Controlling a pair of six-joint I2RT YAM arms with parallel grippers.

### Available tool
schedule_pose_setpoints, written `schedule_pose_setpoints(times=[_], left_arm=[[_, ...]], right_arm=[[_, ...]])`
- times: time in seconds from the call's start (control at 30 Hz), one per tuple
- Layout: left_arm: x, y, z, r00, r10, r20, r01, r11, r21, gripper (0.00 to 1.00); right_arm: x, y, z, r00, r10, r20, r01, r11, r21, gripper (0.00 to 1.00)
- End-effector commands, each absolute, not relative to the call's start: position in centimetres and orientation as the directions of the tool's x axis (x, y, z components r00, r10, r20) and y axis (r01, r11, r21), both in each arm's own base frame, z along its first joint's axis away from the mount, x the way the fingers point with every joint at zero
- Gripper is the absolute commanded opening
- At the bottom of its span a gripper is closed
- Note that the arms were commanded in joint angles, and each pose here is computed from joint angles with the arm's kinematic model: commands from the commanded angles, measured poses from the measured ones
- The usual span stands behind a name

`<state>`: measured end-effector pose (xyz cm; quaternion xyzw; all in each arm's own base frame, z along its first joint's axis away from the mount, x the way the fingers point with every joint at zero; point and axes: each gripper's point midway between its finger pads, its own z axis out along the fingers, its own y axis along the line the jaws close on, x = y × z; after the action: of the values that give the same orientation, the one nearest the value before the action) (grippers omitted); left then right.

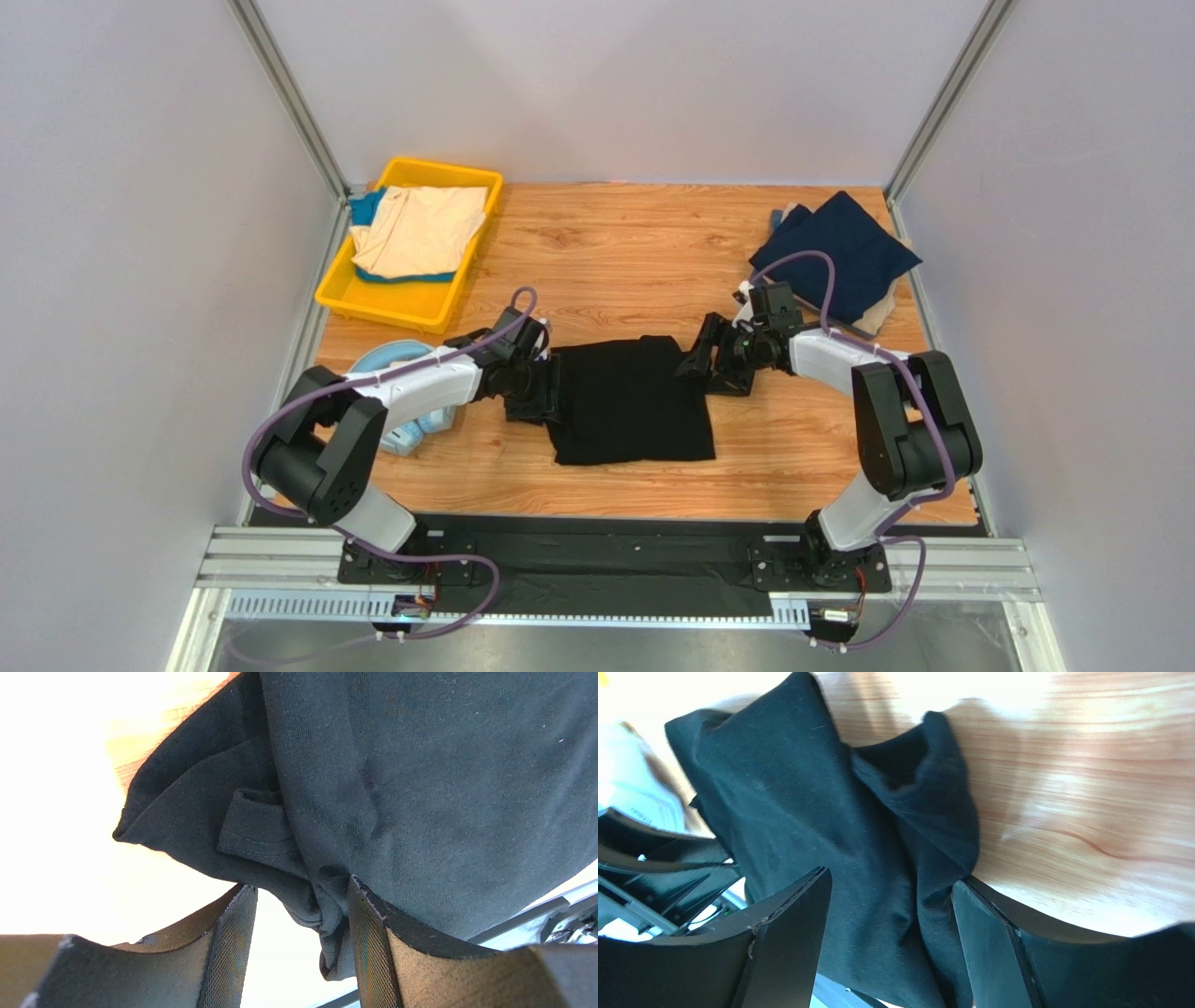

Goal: Fold and stack the t-shirts
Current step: Put the neatly folded tshirt into the corner of the board with the right arm

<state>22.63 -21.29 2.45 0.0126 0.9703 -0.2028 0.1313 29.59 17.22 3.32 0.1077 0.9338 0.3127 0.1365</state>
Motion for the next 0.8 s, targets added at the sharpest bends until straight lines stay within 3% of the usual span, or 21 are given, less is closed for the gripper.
schedule_pose_setpoints(times=[0.0, 0.23, 0.4, 0.53, 0.63, 0.67, 0.77], left_arm=[[22.6, -21.4, 2.2, -0.968, -0.004, -0.251, 0.097, 0.916, -0.390, 0.56], [22.8, -21.5, 2.8, -0.964, -0.001, -0.265, 0.107, 0.914, -0.392, 0.56], [22.7, -21.2, 2.7, -0.964, 0.006, -0.266, 0.111, 0.918, -0.382, 0.55], [22.7, -21.3, 2.7, -0.965, 0.005, -0.263, 0.109, 0.918, -0.382, 0.55], [22.8, -21.3, 2.6, -0.965, 0.003, -0.263, 0.107, 0.918, -0.383, 0.55], [22.8, -21.3, 2.7, -0.965, 0.002, -0.263, 0.107, 0.917, -0.385, 0.55], [22.8, -21.3, 2.7, -0.964, 0.004, -0.265, 0.109, 0.918, -0.382, 0.55]], right_arm=[[26.9, 16.7, -0.7, -0.966, 0.238, -0.096, 0.145, 0.815, 0.561, 0.71], [25.6, 17.5, -3.1, -0.985, 0.170, -0.016, 0.134, 0.831, 0.539, 0.71], [24.6, 18.7, -3.1, -0.993, 0.119, 0.001, 0.101, 0.838, 0.536, 0.61], [24.1, 19.7, -2.8, -0.995, 0.100, 0.005, 0.085, 0.825, 0.559, 0.61], [23.9, 20.0, -2.8, -0.994, 0.108, 0.004, 0.091, 0.816, 0.570, 0.51], [24.0, 20.1, -2.6, -0.994, 0.109, 0.000, 0.089, 0.810, 0.579, 0.38], [23.8, 20.4, -2.4, -0.994, 0.105, -0.008, 0.080, 0.803, 0.590, 0.20]])
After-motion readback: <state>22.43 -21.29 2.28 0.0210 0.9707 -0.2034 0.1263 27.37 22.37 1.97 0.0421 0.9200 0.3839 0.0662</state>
